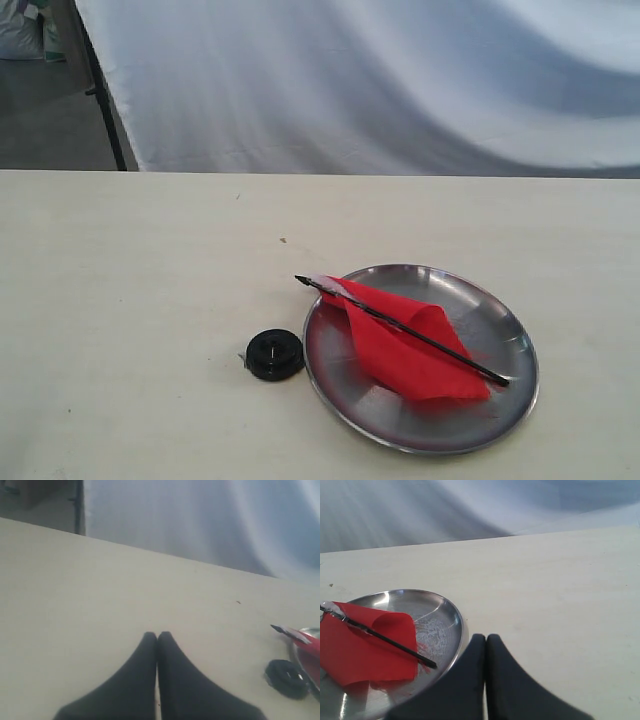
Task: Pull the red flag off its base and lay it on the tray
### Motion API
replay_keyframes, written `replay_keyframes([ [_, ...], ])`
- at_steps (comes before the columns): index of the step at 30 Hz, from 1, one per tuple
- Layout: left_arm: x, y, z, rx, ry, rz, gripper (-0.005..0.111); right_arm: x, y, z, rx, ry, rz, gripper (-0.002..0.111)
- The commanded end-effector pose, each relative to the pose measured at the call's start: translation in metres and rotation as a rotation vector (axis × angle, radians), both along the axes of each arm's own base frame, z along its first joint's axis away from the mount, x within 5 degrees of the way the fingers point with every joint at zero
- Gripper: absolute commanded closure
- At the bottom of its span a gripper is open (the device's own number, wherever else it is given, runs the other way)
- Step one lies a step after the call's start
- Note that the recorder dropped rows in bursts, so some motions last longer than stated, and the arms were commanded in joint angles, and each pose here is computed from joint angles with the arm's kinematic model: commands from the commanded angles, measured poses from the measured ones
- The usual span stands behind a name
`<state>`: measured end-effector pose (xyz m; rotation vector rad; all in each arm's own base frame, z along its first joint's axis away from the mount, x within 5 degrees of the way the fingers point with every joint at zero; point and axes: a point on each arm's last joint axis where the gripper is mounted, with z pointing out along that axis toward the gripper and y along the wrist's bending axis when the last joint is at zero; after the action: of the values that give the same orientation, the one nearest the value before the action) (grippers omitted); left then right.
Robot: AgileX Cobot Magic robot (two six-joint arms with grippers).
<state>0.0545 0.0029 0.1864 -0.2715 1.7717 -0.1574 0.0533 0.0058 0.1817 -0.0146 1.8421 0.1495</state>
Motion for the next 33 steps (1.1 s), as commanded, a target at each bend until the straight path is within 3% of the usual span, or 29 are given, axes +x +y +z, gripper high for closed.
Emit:
replay_keyframes([
  [1, -0.0006, 0.0053, -0.0001, -0.019, -0.011, 0.105, 0.107, -0.0002, -0.0004, 0.0004, -0.01, -0.012, -0.002, 0.109],
  [5, -0.0014, 0.0095, -0.0001, -0.018, -0.012, 0.183, 0.107, -0.0002, -0.0004, 0.0004, -0.01, -0.012, -0.002, 0.109],
  [26, -0.0013, 0.0092, -0.0001, -0.031, -0.013, 0.182, 0.107, -0.0002, -0.0004, 0.0004, -0.01, -0.012, -0.002, 0.109],
  [33, -0.0019, 0.0098, -0.0018, 0.17, 0.034, 0.143, 0.107, -0.0002, -0.0004, 0.0004, -0.01, -0.012, -0.002, 0.109],
])
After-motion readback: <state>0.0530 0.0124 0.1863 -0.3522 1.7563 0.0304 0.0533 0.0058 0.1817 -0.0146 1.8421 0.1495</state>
